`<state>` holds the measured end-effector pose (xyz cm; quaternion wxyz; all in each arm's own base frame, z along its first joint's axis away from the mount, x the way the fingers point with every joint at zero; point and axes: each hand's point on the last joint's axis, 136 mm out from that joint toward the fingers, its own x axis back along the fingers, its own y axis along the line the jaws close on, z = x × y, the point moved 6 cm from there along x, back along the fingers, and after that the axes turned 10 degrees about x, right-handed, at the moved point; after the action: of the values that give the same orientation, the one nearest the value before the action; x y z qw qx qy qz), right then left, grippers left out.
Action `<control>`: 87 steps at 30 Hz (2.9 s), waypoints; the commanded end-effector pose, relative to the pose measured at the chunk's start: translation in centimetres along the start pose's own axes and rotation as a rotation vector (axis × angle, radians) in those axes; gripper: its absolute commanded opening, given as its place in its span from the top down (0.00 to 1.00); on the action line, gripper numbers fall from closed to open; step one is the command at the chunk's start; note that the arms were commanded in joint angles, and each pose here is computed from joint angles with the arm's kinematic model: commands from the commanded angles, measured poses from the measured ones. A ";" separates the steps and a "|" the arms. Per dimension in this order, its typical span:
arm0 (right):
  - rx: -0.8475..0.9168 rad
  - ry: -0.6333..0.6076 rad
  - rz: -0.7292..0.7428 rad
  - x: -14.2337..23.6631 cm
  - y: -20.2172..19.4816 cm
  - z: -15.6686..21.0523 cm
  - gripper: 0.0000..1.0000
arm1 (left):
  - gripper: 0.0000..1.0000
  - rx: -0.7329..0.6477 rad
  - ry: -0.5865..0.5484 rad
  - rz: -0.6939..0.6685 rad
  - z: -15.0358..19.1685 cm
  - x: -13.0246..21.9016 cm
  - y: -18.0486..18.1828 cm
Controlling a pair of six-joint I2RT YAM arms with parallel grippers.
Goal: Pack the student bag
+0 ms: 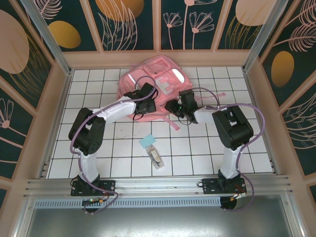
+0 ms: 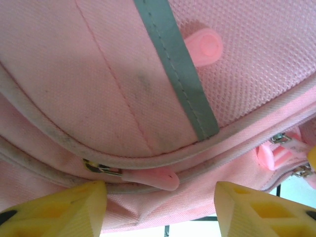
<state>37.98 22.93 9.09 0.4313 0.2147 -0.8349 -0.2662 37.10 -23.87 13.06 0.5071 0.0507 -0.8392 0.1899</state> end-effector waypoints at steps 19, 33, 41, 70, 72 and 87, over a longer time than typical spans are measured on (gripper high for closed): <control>-0.016 -0.034 -0.017 -0.8 -0.5 -0.4 0.62 | 0.47 -0.039 -0.158 -0.197 -2.0 1.7 5.4; -0.007 -0.033 -0.002 -0.8 -0.3 -0.8 0.62 | 0.42 -0.077 -0.105 -0.024 -3.3 3.4 3.6; -0.003 -0.034 0.015 -0.6 -0.5 -0.8 0.62 | 0.44 -0.241 -0.031 -0.088 -2.7 1.3 3.6; 0.000 -0.095 0.096 2.5 -2.8 -3.8 0.60 | 1.00 -0.215 0.176 0.324 -1.7 3.0 -0.2; 0.020 -0.113 0.107 4.1 -2.7 -4.7 0.56 | 1.00 -0.192 0.204 0.426 -1.6 4.1 -1.6; -0.146 -0.056 -0.124 12.9 2.6 -3.0 0.42 | 1.00 -0.111 0.283 0.806 0.7 7.1 -9.7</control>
<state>35.25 15.41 20.73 0.3733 0.2030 -0.8549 -0.2977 35.73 -29.87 18.81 0.5345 -0.2699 -0.7428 0.2994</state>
